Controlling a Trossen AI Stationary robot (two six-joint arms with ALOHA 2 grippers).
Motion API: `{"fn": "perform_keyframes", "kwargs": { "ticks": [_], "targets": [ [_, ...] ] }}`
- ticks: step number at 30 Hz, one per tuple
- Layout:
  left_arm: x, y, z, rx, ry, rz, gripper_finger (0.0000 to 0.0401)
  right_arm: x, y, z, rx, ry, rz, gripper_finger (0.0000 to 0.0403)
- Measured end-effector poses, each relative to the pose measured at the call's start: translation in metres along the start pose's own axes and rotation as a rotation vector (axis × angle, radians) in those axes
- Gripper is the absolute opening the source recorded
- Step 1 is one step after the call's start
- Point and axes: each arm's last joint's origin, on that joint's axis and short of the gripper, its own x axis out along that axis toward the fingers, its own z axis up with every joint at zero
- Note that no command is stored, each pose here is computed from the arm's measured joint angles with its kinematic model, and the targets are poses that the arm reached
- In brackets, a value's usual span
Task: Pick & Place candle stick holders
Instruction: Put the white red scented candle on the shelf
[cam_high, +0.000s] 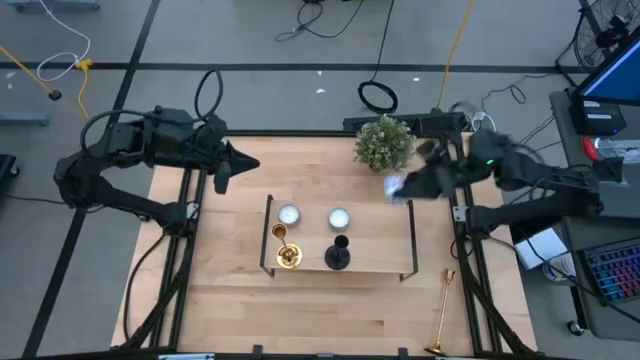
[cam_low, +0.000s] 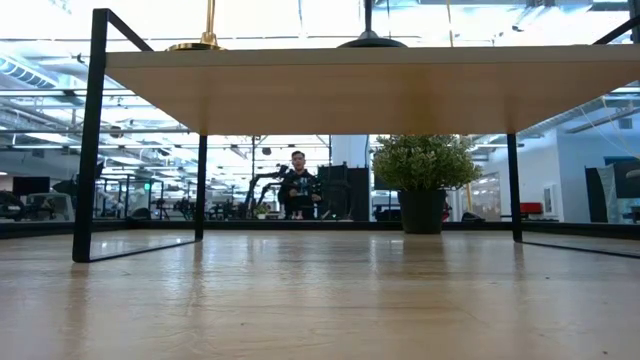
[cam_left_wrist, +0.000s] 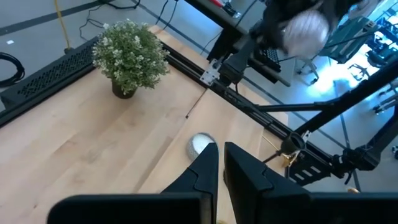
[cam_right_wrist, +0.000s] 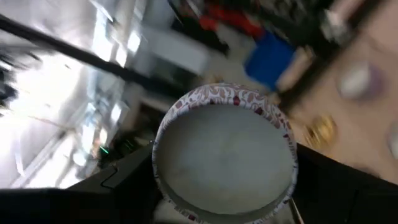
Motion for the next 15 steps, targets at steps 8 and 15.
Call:
{"fn": "perform_keyframes", "kwargs": {
  "ticks": [8,15],
  "targets": [
    [0.0,-0.006,-0.003,0.015,-0.002,0.005,0.003,0.034,-0.03,-0.026,0.018,0.223,-0.242,0.0291],
    [0.0,-0.005,-0.004,0.01,0.006,0.01,0.003,0.04,-0.053,-0.039,-0.087,0.373,-0.443,0.0291]
  ]
}}
